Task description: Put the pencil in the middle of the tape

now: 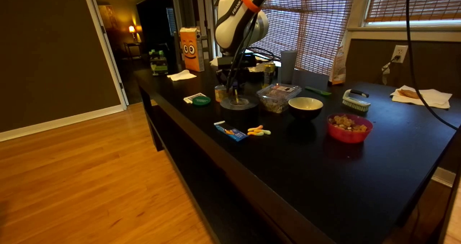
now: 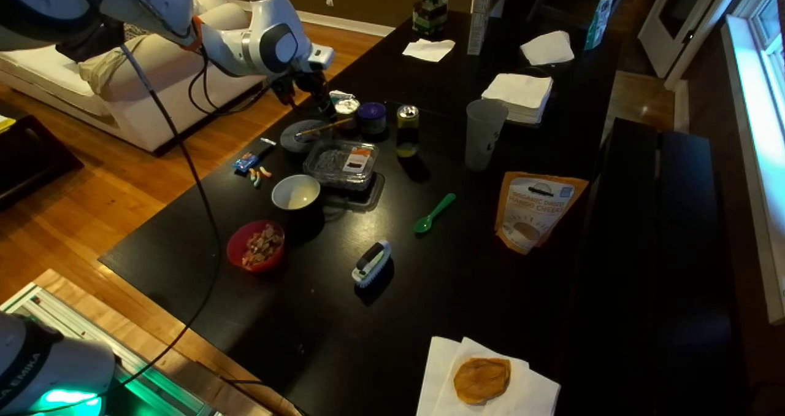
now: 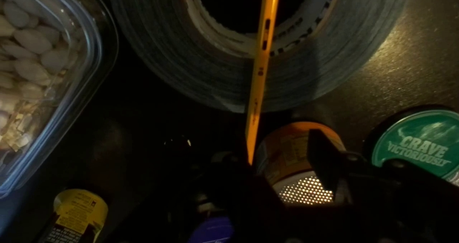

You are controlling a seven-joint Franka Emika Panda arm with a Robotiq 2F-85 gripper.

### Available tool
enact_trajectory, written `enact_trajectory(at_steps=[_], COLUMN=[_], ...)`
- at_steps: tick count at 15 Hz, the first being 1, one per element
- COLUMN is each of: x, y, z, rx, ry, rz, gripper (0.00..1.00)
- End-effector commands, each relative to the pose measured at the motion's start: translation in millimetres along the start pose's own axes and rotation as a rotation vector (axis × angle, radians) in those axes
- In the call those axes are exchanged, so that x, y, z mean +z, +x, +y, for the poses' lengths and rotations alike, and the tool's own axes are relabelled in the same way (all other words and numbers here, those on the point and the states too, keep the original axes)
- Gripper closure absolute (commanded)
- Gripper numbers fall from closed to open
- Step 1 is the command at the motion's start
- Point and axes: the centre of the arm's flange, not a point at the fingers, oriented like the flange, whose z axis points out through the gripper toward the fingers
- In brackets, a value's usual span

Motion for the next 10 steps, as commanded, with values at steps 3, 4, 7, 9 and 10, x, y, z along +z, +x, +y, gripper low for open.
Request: enact_trajectory(at_steps=[3, 4, 7, 9, 10], x=[9, 10, 15, 18, 19], y=[9, 10, 10, 10, 10], z=[2, 3, 5, 6, 6], rx=[0.03, 0.032, 0.034, 0.036, 0.037], ry=[-0.037, -0.035, -0.037, -0.037, -0.036], rz=[0.012, 0.01, 0.006, 0.005, 0.003], gripper=[0.64, 0.61, 0.6, 0.59, 0.62])
